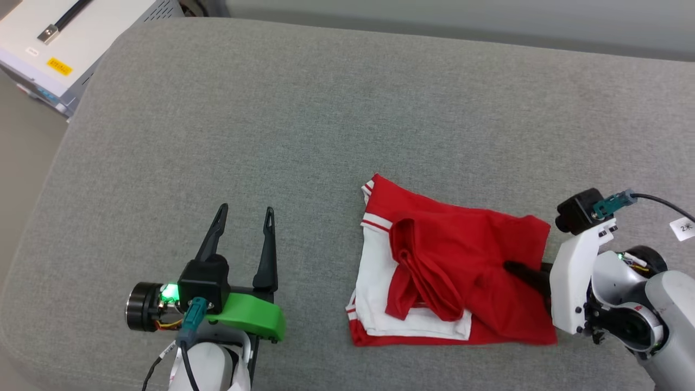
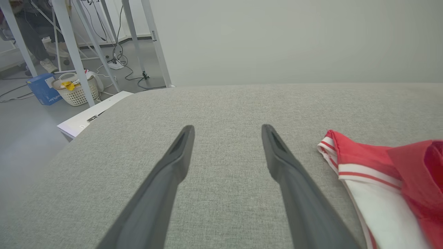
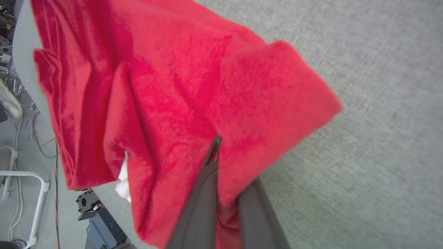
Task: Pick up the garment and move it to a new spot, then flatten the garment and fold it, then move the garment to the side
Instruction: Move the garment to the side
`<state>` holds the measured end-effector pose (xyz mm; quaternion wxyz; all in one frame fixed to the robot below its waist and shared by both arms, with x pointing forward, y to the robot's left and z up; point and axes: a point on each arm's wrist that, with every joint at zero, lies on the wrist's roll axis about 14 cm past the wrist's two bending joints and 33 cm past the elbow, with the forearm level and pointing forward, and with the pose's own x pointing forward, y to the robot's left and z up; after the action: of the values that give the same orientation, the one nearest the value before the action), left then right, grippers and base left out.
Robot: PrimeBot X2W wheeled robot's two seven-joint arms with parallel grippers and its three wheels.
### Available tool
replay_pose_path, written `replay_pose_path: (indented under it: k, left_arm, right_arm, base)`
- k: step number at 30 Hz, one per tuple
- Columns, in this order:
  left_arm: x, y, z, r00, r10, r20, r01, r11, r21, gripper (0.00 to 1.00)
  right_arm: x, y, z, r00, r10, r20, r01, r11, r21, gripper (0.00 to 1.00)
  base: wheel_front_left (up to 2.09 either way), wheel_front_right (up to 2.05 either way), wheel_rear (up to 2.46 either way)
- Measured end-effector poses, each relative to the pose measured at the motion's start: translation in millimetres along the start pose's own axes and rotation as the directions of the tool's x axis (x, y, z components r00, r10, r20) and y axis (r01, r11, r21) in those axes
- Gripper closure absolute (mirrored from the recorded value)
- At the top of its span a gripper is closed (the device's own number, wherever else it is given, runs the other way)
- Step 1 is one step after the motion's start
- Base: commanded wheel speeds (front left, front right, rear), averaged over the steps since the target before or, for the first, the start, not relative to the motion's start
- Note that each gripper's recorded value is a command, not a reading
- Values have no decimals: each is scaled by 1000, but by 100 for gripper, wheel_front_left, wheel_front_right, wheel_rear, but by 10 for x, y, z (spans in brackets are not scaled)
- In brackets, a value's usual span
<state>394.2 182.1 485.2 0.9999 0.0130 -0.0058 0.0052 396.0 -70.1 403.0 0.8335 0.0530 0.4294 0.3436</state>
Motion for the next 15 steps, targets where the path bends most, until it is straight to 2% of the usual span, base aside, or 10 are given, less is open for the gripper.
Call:
replay_pose_path:
  k: [6, 10, 15]
  left_arm:
    - [-10, -124, 6, 999, -34, 4, 34, 999, -13, 0]
    - [39, -259, 29, 997, -74, 15, 74, 997, -21, 0]
    - [136, -493, 65, 989, -141, 33, 142, 989, -30, 0]
  right_arm:
    - [-353, -67, 353, 990, -61, 126, 78, 987, -139, 100]
    - [-617, -163, 396, 981, -111, 160, 139, 976, -170, 100]
    - [-981, -434, 343, 959, -219, 181, 248, 957, -153, 100]
  base:
    - [0, 0, 0]
    - [0, 0, 0]
    - [0, 0, 0]
